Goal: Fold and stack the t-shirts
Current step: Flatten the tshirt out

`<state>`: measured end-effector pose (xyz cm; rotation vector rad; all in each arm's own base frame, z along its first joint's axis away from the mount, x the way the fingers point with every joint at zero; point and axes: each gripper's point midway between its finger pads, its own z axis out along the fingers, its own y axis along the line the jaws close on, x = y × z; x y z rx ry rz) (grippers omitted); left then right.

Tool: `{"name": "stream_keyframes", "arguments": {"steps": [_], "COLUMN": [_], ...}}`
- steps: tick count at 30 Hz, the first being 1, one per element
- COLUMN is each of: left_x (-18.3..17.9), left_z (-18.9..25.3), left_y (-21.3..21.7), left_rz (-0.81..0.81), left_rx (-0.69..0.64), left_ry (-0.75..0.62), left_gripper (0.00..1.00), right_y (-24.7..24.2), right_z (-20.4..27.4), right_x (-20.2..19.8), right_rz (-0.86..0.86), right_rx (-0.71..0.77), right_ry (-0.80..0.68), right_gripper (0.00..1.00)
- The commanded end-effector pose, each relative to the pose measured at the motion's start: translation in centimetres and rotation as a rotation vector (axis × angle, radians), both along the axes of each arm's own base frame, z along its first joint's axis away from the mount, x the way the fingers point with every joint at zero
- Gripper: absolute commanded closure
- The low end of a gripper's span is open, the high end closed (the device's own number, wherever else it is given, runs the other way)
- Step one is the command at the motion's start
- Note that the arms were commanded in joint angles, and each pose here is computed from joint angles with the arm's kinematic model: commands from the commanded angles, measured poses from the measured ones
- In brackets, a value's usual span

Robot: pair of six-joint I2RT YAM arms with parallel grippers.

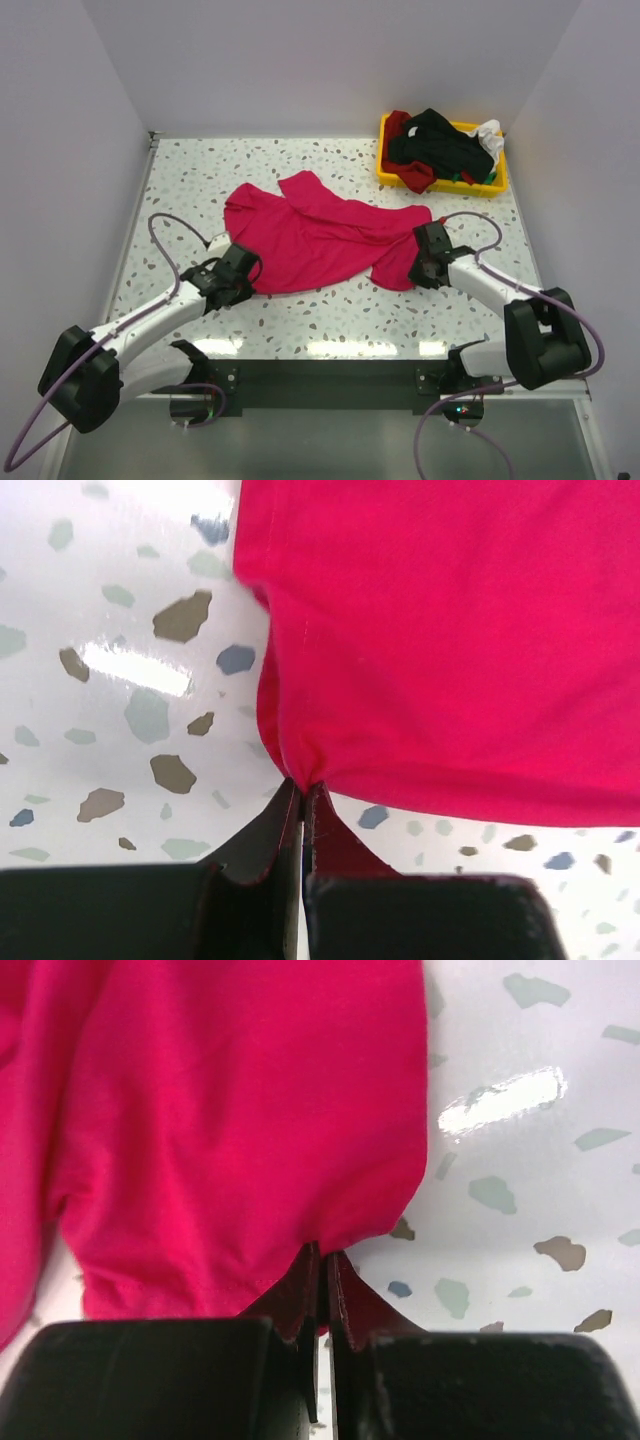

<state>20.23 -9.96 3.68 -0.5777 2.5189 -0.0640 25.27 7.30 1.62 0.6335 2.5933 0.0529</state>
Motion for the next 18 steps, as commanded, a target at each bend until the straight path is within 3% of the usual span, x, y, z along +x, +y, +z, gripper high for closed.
{"name": "stream_keyframes", "arguments": {"steps": [1,7,10,12,18], "left_x": [3.5,5.9,6.2,5.7,1.6], "left_z": [6.2,16.2,25.5,29.3,42.3], "left_y": [-0.3,0.5,1.5,2.3,4.8], "left_rz": [-0.004,0.022,0.049,0.065,0.044], "left_rx": [0.008,0.005,-0.052,-0.076,-0.212], "left_ry": [-0.184,-0.413,-0.620,-0.708,-1.008], "left_gripper": [1.00,1.00,1.00,1.00,1.00], "right_y": [1.6,-1.4,-2.9,-4.1,-7.3], "right_z": [3.9,18.5,26.8,32.3,44.5], "right_x": [1.6,3.1,1.6,-0.2,-6.7], "right_rz": [0.052,0.027,-0.011,-0.039,-0.100], "right_rx": [0.082,-0.019,-0.006,0.002,0.032], "right_ry": [-0.132,-0.489,-0.693,-0.820,-1.113], "right_gripper": [1.00,1.00,1.00,1.00,1.00]}}
